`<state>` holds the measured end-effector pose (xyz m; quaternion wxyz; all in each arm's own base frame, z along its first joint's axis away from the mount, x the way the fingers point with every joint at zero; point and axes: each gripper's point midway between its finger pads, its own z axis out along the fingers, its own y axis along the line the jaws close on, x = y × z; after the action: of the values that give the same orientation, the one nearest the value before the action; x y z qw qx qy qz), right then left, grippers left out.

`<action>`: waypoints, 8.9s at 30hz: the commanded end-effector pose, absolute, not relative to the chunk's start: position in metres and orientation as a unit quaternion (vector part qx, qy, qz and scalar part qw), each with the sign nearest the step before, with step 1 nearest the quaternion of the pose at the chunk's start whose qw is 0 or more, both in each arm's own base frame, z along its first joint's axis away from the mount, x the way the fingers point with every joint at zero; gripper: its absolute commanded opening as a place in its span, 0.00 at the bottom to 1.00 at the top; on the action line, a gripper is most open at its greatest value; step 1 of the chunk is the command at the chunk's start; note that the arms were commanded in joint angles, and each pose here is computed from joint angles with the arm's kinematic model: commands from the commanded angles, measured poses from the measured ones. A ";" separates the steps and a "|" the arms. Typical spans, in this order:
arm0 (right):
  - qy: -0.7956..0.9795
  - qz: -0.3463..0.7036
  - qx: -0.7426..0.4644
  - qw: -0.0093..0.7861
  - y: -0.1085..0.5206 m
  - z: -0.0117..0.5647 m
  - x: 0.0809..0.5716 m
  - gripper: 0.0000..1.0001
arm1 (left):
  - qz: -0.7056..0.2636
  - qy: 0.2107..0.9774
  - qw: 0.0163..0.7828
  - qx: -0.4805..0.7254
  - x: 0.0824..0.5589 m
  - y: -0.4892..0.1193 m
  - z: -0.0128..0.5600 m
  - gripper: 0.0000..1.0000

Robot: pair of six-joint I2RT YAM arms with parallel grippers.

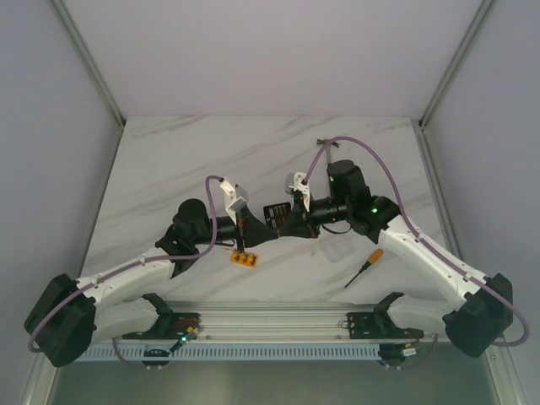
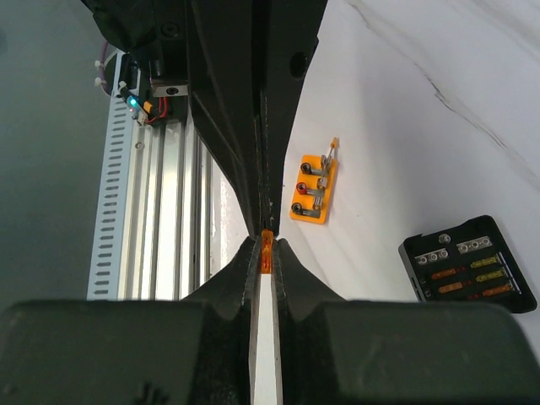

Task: Snap on the fuse box
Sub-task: Pick up the fuse from the center of the board, then install the fuse at the fuse box base.

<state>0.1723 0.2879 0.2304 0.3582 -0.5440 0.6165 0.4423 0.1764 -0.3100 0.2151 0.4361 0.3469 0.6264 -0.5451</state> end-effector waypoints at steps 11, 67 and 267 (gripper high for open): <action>0.773 0.292 -0.395 0.402 0.267 0.199 0.252 0.00 | -0.438 0.737 0.489 0.163 0.253 -0.277 0.183 0.45; 0.901 0.043 -0.198 0.383 0.274 0.067 0.321 0.00 | -0.324 0.909 0.261 -0.032 0.309 -0.282 0.030 0.45; 0.941 0.052 -0.135 0.305 0.265 0.054 0.357 0.37 | -0.290 0.917 0.267 -0.062 0.312 -0.250 0.043 0.45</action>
<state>0.3370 0.2617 0.0601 0.2918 -0.1430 0.9435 0.0651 0.3060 -0.2515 0.0315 0.2544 -0.0622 0.9194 -0.2934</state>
